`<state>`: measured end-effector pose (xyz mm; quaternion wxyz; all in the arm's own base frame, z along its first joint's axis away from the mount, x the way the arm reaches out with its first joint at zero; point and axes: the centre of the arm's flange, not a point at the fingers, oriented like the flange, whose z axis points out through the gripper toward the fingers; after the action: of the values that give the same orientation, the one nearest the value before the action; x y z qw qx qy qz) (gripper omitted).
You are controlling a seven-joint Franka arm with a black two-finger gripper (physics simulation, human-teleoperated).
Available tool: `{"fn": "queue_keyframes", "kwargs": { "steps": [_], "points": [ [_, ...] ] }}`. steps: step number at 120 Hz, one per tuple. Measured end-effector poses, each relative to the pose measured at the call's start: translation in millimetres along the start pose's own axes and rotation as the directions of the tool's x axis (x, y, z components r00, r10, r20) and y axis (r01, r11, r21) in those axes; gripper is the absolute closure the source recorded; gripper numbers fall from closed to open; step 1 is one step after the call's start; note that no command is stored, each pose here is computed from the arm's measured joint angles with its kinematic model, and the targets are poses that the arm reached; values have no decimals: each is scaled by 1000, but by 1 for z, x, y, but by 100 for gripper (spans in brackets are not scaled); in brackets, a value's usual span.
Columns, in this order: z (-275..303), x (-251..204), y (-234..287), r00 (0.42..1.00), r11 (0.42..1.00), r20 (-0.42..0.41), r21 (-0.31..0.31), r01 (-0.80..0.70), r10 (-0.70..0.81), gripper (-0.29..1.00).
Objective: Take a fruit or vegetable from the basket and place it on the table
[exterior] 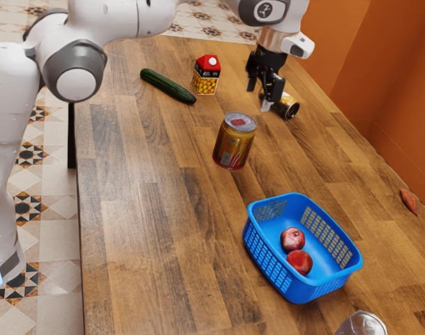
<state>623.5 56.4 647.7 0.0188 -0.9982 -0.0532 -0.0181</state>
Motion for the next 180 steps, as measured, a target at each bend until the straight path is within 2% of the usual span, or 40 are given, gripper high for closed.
{"fn": "queue_keyframes", "kwargs": {
  "steps": [40, 47, 54, 66, 75, 98, 112, 126, 148, 160, 180],
  "points": [
    [3, -1, 3, 999, 999, 24, -22, -32, 32, 0],
    [-4, -4, 26, 997, 996, 9, -46, -82, 82, 0],
    [-11, -8, 71, 982, 981, -6, -57, -186, 186, 0],
    [-14, -21, 147, 926, 926, -16, -14, -377, 377, 0],
    [-13, -28, 182, 878, 878, -23, 25, -478, 478, 0],
    [-19, -44, 242, 748, 751, -66, 85, -655, 660, 0],
    [-21, -56, 274, 659, 665, -82, 99, -741, 747, 0],
    [-6, -53, 289, 606, 611, -83, 74, -788, 791, 0],
    [33, -39, 303, 559, 562, -80, 11, -827, 825, 0],
    [40, -36, 306, 551, 553, -103, -12, -833, 828, 0],
    [74, -33, 312, 543, 541, -92, -51, -839, 834, 0]
  ]
}}
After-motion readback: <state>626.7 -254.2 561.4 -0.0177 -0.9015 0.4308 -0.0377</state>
